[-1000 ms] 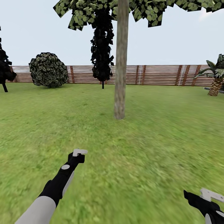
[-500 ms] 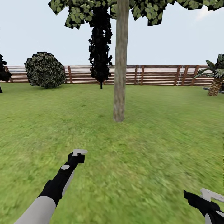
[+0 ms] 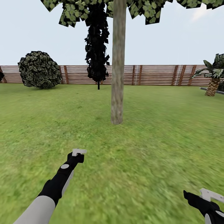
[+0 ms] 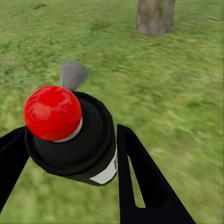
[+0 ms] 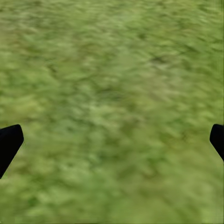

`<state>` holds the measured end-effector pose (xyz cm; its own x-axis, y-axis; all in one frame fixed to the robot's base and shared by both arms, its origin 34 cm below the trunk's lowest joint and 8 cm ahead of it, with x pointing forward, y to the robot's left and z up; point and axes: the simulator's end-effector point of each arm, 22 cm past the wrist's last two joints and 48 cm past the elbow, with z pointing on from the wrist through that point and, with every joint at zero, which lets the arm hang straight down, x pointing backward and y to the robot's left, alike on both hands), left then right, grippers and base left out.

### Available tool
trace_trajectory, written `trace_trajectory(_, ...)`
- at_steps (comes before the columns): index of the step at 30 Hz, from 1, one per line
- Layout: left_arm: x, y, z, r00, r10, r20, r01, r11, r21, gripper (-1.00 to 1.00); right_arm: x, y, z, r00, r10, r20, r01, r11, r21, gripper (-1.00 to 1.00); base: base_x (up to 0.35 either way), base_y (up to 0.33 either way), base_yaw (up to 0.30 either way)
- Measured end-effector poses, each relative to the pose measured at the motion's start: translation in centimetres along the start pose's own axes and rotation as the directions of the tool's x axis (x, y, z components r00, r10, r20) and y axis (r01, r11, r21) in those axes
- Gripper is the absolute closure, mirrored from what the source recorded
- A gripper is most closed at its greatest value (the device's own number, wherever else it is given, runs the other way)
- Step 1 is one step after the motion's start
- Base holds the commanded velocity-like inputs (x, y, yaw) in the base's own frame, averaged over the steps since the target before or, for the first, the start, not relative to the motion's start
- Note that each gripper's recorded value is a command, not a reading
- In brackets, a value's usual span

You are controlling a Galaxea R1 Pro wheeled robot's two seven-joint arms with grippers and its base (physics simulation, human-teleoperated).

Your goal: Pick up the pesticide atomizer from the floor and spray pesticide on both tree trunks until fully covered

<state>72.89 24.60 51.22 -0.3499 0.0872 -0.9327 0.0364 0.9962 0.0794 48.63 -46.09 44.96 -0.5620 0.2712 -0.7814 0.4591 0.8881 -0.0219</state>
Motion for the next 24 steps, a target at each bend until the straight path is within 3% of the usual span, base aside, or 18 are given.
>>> trace_trajectory(3,-1.7,0.2,-0.2,1.000,-0.011,0.013,0.011,1.000,-0.001,1.00,0.1,0.1,0.0,1.000,-0.001,-0.001,0.001,1.000,-0.002,-1.00,0.329,0.000,0.000)
trace_trajectory(7,-2.8,0.0,-0.3,0.996,-0.080,0.030,0.079,0.997,0.019,1.00,0.1,0.2,0.1,1.000,0.003,-0.003,-0.003,1.000,-0.007,-1.00,0.329,0.000,0.000)
trace_trajectory(10,-3.0,-0.1,-0.3,0.994,-0.108,0.034,0.107,0.994,0.034,1.00,0.0,0.2,0.0,1.000,0.000,0.000,0.000,1.000,-0.006,-1.00,0.329,0.000,0.000)
trace_trajectory(24,-3.2,-0.2,-0.4,0.993,-0.115,0.037,0.113,0.993,0.043,1.00,-0.1,-0.1,0.0,1.000,-0.003,0.002,0.003,1.000,0.000,-1.00,0.329,0.000,0.000)
